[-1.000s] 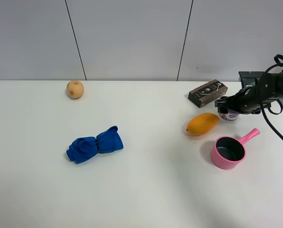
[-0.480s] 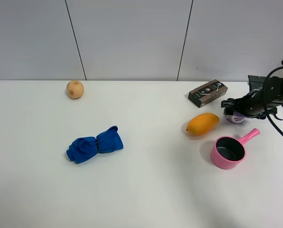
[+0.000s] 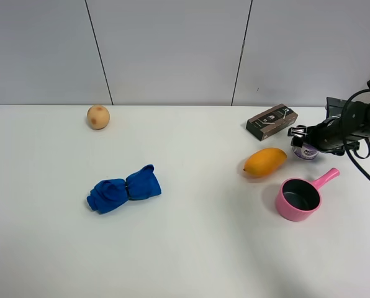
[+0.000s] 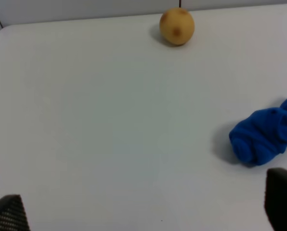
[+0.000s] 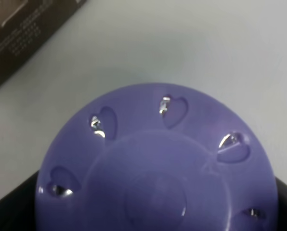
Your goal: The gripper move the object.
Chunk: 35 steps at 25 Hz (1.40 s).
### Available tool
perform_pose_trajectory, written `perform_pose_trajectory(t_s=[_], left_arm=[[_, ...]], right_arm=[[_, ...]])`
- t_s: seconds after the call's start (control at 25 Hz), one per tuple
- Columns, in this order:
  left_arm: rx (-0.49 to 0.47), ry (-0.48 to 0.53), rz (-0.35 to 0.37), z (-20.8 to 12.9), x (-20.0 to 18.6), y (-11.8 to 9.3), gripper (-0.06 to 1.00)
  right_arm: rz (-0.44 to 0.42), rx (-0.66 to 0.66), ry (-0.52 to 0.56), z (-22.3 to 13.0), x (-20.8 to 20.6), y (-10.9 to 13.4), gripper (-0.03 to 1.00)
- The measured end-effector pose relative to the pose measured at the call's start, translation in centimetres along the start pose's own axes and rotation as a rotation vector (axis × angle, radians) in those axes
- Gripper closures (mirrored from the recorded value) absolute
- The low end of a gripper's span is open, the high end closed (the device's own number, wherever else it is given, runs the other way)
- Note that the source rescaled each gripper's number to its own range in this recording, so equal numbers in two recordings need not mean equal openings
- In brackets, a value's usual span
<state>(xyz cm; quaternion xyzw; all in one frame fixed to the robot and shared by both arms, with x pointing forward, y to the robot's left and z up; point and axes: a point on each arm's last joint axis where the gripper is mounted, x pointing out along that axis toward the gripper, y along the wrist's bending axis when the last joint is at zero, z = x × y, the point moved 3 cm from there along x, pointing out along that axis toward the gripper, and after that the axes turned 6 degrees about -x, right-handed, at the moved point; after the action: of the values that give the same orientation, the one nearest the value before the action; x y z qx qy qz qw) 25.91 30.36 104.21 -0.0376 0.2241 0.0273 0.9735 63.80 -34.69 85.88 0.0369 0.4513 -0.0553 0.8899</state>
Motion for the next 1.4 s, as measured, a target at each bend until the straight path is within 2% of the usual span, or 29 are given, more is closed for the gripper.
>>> perform_pose_trajectory(t_s=[0.24,0.28,0.4,0.44,0.48,0.56,0.96,1.12,1.4], left_arm=[[0.0,0.0,0.0,0.0,0.0,0.0,-0.06],[0.0,0.0,0.0,0.0,0.0,0.0,-0.06],[-0.001,0.0,0.0,0.0,0.0,0.0,-0.06],[-0.001,0.0,0.0,0.0,0.0,0.0,-0.06],[-0.001,0.0,0.0,0.0,0.0,0.0,-0.06],[-0.001,0.0,0.0,0.0,0.0,0.0,-0.06],[0.0,0.0,0.0,0.0,0.0,0.0,-0.06],[0.0,0.0,0.0,0.0,0.0,0.0,-0.06],[-0.001,0.0,0.0,0.0,0.0,0.0,-0.06]], right_arm=[[-0.001,0.001,-0.005,0.0,0.2,0.0,0.97],[-0.001,0.01,-0.004,0.0,0.2,0.0,0.92],[0.0,0.054,0.014,-0.4,0.4,0.0,0.26],[0.0,0.066,0.015,-0.4,0.5,0.0,0.14],[0.0,0.08,0.015,-0.4,0.5,0.0,0.07],[0.0,0.092,0.015,-0.4,0.5,0.0,0.01],[0.007,0.099,0.034,-0.1,-0.5,0.1,-0.03],[0.018,0.089,0.018,1.1,-3.1,0.3,-0.03],[0.035,-0.05,0.034,2.7,-10.1,0.5,-0.03]])
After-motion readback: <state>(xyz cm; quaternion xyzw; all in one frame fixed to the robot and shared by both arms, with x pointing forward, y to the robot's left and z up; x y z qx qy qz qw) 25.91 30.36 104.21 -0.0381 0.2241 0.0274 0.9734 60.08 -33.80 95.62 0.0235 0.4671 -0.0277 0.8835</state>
